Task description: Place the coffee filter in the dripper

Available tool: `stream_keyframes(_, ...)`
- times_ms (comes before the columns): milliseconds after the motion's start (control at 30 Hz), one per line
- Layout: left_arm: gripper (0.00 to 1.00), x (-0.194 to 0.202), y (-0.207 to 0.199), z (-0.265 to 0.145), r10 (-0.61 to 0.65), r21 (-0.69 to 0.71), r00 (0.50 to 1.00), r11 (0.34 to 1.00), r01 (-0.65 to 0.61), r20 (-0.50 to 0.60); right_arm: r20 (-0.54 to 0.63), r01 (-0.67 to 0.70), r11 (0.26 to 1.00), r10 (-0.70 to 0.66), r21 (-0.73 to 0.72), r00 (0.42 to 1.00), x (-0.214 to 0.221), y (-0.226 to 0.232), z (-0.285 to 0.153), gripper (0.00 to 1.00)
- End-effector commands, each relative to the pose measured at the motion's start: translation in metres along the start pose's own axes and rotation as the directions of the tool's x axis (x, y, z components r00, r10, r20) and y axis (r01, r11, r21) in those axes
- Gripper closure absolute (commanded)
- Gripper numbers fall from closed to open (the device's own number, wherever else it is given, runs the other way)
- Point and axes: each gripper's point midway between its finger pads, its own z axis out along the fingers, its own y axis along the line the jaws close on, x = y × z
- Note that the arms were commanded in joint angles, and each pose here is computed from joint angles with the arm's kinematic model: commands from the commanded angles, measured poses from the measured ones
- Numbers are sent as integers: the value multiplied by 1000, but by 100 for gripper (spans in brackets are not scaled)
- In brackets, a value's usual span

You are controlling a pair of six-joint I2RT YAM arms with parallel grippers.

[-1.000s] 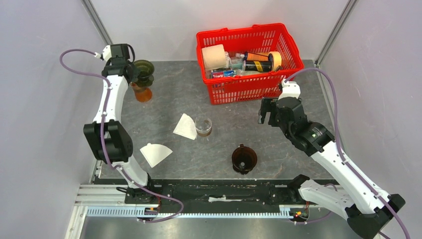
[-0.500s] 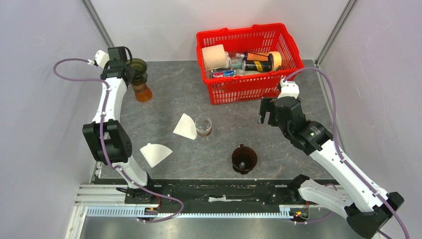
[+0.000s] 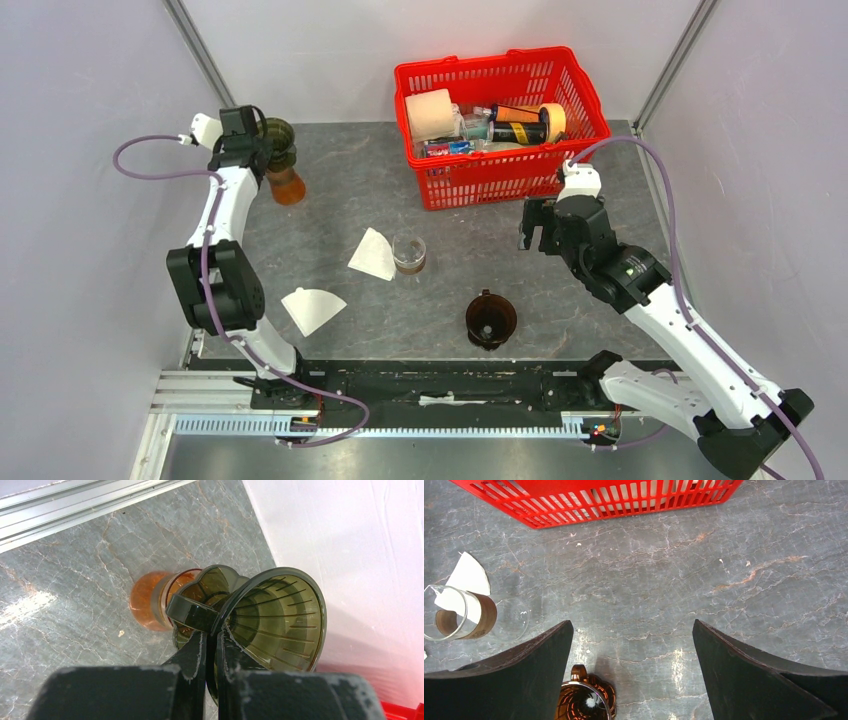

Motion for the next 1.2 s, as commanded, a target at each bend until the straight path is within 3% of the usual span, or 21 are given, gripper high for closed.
stream_keyframes(0,98,-46,-20,-19,-171,95,975,983,158,143,25,2,1000,-2,-12,1000,-4,1,-2,3)
stream_keyframes(333,98,-49,-22,-2,-226,136,966,968,209,124,23,11,1000,-10,-13,1000,-3,1,-2,3)
stream_keyframes(867,98,-30,-8,29,-204,51,976,978,200,71,18,10,1000,-10,24,1000,0,-8,-3,3)
stream_keyframes(1000,94,-26,-3,31,-191,11,980,982,191,50,13,7,999,-8,37,1000,3,-9,-1,3)
stream_keyframes(1167,81,-23,-5,32,-171,-2,985,985,171,27,10,15,999,-15,48,1000,3,-11,0,3)
